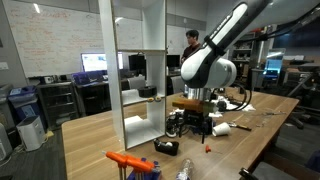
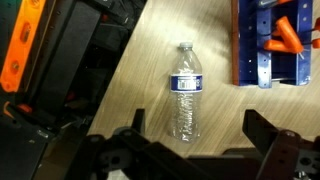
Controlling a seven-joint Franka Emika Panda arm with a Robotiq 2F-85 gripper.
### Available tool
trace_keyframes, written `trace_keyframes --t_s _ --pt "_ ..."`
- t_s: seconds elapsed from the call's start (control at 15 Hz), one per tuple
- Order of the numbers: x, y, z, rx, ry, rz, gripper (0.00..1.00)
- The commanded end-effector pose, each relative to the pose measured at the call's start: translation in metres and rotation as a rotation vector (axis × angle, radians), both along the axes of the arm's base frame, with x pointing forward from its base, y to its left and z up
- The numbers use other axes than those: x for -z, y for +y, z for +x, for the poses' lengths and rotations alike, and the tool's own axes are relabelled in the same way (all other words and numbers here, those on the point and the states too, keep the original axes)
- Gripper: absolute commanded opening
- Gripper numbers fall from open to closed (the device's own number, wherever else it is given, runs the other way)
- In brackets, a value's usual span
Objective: Pick up the bottle from the table and put it on the shelf
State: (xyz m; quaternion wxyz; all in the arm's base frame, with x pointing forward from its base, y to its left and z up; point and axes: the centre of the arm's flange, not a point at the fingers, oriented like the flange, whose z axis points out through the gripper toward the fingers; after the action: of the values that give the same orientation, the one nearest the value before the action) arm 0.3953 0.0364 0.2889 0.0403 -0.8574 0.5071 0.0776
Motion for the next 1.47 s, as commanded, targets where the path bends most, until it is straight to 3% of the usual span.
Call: trace_keyframes --t_s 0.0,0.53,1.4 --pt "0.055 0.001 0.005 0.054 0.002 -0.047 1.0" --pt "0.149 -0.008 0.014 0.087 -0.012 -0.08 1.0" --pt "0.23 -0.007 0.044 0.095 0.037 -0.053 1.0"
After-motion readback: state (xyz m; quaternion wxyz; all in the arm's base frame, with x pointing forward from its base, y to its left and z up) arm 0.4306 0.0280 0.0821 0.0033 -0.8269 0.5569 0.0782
